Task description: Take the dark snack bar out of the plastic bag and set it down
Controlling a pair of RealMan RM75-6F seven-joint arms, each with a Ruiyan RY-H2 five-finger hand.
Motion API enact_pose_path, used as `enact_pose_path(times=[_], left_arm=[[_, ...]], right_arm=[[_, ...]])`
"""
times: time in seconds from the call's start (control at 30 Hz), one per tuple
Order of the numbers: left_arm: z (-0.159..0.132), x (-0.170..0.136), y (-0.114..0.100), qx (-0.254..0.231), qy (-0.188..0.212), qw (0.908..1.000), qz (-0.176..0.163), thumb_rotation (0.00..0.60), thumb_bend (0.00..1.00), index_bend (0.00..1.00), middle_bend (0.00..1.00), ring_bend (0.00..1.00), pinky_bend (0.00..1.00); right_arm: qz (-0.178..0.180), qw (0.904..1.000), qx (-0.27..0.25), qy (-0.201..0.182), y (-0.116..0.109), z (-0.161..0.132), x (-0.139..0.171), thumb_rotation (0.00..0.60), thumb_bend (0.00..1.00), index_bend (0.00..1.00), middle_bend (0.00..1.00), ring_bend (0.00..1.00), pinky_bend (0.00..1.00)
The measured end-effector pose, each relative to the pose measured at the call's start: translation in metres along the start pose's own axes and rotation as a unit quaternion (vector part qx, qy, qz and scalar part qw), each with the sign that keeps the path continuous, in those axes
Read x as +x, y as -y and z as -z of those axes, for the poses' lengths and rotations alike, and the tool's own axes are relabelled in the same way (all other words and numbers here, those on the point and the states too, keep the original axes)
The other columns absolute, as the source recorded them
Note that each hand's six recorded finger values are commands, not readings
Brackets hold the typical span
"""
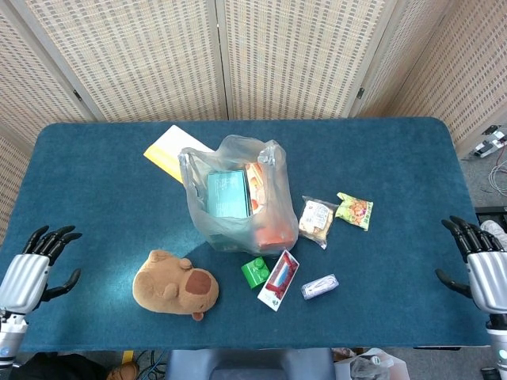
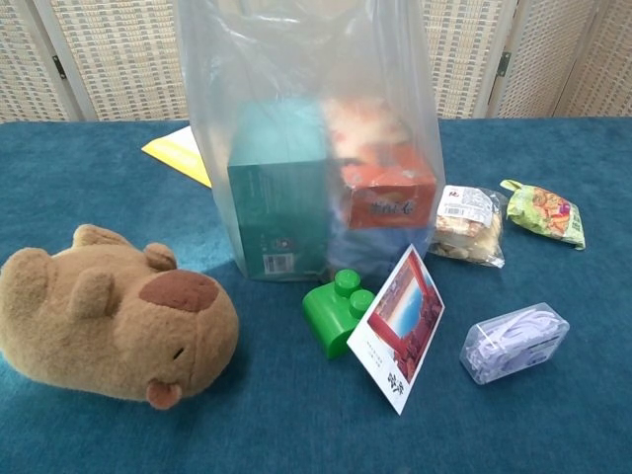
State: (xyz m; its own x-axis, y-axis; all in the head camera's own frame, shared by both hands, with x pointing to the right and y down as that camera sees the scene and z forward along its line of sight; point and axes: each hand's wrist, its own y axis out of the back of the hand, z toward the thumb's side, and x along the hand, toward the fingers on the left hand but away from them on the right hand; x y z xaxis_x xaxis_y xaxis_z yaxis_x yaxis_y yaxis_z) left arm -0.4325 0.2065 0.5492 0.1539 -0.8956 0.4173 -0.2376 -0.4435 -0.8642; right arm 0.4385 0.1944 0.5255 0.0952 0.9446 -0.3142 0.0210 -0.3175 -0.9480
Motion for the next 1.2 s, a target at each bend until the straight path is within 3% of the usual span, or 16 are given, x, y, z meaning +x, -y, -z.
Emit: enact_pose_path(times=[0.17, 0.37, 0.47, 0.6, 0.67, 0.77, 0.93, 1.03, 1.2], left_arm=[[-0.011, 0.015, -0.008, -0.053, 0.026, 0.9982, 0.009, 0.600, 0.33, 0.18, 0.15, 0.17, 0.08], [-0.031, 0.033, -0.018, -0.151, 0.061, 0.9862, 0.031, 0.600, 0.32, 0.15, 0.15, 0.17, 0.09], [-0.042, 0.043, -0.023, -0.210, 0.076, 0.9736, 0.047, 0.600, 0.31, 0.14, 0.15, 0.17, 0.10], [-0.057, 0.057, -0.030, -0.294, 0.093, 0.9483, 0.074, 0.596, 0.29, 0.13, 0.15, 0.17, 0.10], [-0.065, 0.064, -0.033, -0.325, 0.100, 0.9363, 0.087, 0.533, 0.29, 0.13, 0.15, 0.17, 0.10], [-0.077, 0.074, -0.036, -0.368, 0.110, 0.9168, 0.110, 0.333, 0.26, 0.12, 0.15, 0.17, 0.10], [-0.097, 0.091, -0.036, -0.418, 0.121, 0.8878, 0.150, 0.164, 0.23, 0.09, 0.15, 0.17, 0.10], [-0.106, 0.099, -0.036, -0.440, 0.125, 0.8739, 0.165, 0.108, 0.22, 0.08, 0.14, 0.13, 0.10], [-0.117, 0.112, -0.036, -0.470, 0.130, 0.8540, 0.180, 0.083, 0.22, 0.08, 0.12, 0.12, 0.10]], right_arm=[[0.037, 0.9991, 0.008, -0.020, -0.023, -0.007, -0.012, 0.600, 0.15, 0.16, 0.14, 0.16, 0.26], [0.091, 0.9948, 0.014, -0.044, -0.052, -0.017, -0.027, 0.600, 0.15, 0.16, 0.14, 0.16, 0.26], [0.109, 0.9922, 0.018, -0.058, -0.066, -0.025, -0.035, 0.600, 0.14, 0.15, 0.14, 0.16, 0.26], [0.129, 0.9886, 0.017, -0.076, -0.084, -0.037, -0.045, 0.600, 0.14, 0.14, 0.14, 0.15, 0.26], [0.135, 0.9871, 0.014, -0.086, -0.093, -0.044, -0.049, 0.600, 0.14, 0.13, 0.13, 0.15, 0.26], [0.142, 0.9848, 0.011, -0.099, -0.106, -0.054, -0.057, 0.600, 0.13, 0.13, 0.13, 0.15, 0.26], [0.147, 0.9829, 0.012, -0.111, -0.119, -0.065, -0.069, 0.600, 0.13, 0.12, 0.13, 0.15, 0.26], [0.151, 0.9820, 0.013, -0.112, -0.124, -0.068, -0.075, 0.600, 0.13, 0.12, 0.13, 0.15, 0.26], [0.156, 0.9810, 0.007, -0.115, -0.127, -0.071, -0.080, 0.600, 0.13, 0.12, 0.13, 0.15, 0.26]])
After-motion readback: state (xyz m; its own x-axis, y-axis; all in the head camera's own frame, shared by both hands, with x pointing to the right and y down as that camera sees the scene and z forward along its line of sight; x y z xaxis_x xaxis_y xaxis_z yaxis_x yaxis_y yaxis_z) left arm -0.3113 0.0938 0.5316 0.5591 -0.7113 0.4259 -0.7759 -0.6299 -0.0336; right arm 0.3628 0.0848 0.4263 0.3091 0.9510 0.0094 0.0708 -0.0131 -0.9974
